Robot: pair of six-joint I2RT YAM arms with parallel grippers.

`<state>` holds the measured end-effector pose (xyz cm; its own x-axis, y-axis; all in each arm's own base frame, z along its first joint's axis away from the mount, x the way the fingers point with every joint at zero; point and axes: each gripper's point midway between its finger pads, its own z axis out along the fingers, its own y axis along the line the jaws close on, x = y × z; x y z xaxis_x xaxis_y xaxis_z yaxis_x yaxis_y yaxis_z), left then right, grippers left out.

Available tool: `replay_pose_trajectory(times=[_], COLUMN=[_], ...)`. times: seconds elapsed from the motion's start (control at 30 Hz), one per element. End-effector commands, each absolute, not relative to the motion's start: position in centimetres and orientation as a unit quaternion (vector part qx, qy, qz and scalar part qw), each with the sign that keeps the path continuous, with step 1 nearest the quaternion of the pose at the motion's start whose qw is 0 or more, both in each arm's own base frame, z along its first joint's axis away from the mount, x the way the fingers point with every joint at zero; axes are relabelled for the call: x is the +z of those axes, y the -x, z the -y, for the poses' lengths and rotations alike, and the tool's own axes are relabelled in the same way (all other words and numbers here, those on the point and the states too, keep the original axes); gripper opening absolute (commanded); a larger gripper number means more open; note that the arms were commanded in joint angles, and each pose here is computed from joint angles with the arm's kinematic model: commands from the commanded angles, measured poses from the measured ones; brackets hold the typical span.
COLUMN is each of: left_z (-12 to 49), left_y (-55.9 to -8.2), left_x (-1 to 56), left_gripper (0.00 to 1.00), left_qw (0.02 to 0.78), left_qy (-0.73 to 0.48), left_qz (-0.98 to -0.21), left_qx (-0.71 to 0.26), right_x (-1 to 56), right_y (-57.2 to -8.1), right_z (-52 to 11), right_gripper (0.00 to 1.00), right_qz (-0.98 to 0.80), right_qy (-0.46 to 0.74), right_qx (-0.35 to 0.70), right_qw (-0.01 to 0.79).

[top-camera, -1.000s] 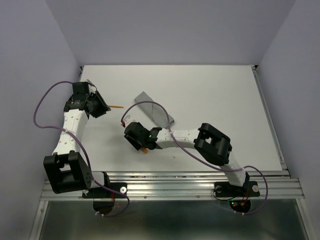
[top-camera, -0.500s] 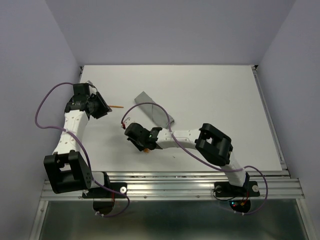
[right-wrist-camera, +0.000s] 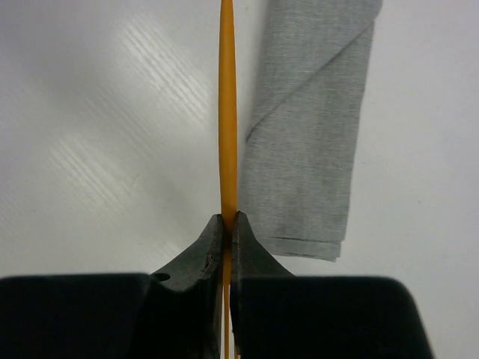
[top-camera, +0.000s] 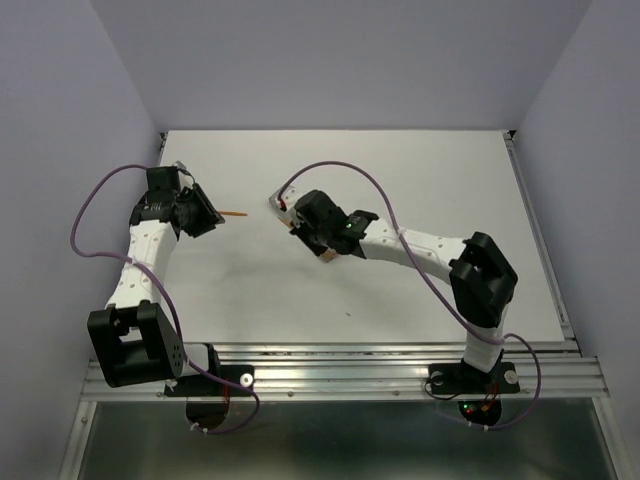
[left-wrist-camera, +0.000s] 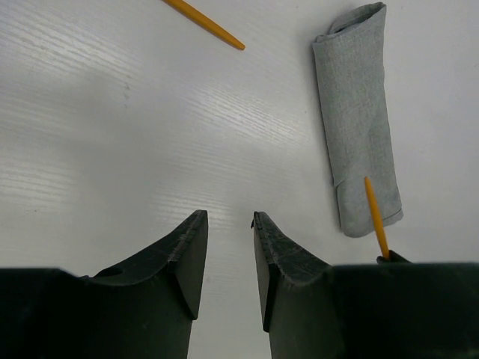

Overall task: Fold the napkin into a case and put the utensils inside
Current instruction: Stuff the fork into the folded napkin.

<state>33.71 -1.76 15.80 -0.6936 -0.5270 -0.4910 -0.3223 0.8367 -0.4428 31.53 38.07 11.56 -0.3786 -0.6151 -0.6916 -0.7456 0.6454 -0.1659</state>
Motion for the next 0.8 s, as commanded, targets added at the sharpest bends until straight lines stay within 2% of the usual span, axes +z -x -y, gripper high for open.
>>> replay_pose_trajectory(times=[0.0, 0.33, 0.77], left_z=[1.6, 1.6, 1.4], left_y=[-34.3, -34.2, -34.1], left_x=[16.7, 16.4, 16.3], left_gripper=[0.42, 0.42, 0.42], left_qw=[0.333, 0.33, 0.328], left_qy=[0.221, 0.22, 0.22], left_qz=[-0.902, -0.903, -0.905], left_qx=[-0.166, -0.167, -0.159], right_x=[13.0, 10.6, 6.9], right_y=[-32.9, -37.5, -39.6], right_z=[-36.4, -33.1, -31.5], right_gripper=[0.01, 0.01, 0.01], right_qz=[-0.813, -0.833, -0.857], right_qy=[0.423, 0.414, 0.396], right_qx=[0.087, 0.042, 0.023], right_qw=[0.39, 0.365, 0.329])
